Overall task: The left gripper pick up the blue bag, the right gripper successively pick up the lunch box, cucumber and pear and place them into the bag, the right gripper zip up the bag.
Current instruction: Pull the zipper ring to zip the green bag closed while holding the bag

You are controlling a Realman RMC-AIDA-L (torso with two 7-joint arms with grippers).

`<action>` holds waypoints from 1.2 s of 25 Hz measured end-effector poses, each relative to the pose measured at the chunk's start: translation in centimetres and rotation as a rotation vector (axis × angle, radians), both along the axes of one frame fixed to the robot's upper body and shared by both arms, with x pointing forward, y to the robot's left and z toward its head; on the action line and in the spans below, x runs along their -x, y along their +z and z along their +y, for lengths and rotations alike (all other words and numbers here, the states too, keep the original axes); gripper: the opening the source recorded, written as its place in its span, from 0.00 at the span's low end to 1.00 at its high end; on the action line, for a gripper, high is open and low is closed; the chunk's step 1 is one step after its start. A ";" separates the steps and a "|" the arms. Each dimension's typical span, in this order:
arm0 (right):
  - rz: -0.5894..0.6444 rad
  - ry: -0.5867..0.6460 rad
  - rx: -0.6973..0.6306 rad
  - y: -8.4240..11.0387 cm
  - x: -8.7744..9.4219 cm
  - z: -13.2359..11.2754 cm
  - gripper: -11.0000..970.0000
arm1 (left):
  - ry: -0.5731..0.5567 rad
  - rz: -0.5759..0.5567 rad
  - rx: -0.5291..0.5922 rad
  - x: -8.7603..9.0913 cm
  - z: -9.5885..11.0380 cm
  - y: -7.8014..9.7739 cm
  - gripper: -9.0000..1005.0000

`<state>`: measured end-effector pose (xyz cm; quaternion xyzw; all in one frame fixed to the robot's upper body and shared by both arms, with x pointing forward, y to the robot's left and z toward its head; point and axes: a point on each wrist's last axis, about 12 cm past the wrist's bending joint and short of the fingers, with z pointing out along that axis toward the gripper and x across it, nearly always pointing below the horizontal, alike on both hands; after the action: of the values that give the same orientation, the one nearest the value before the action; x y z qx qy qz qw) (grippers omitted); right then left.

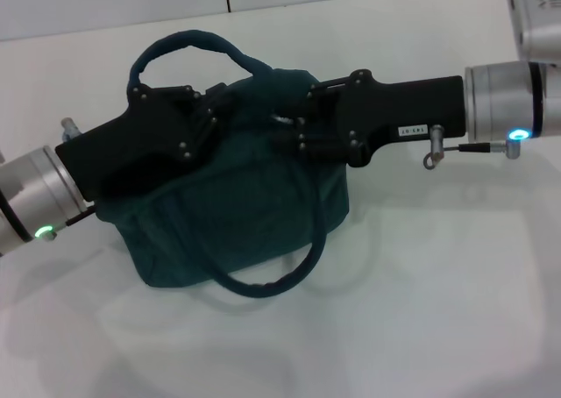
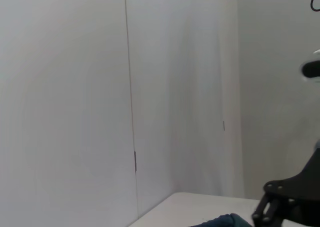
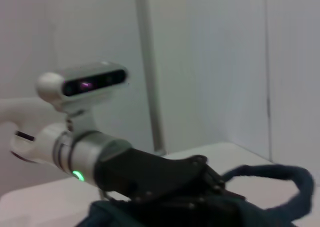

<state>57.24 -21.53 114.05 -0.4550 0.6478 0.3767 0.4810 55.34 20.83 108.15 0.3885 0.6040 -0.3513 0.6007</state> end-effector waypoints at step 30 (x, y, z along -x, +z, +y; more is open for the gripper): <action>0.200 0.031 0.016 1.4 -0.5 -2.2 0.29 | -0.012 -0.034 0.003 0.3 0.1 0.1 0.07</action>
<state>57.76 -23.69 115.48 -0.4288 0.6885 0.4226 0.4043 55.00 20.98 108.22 0.3970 0.5911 -0.3490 0.6093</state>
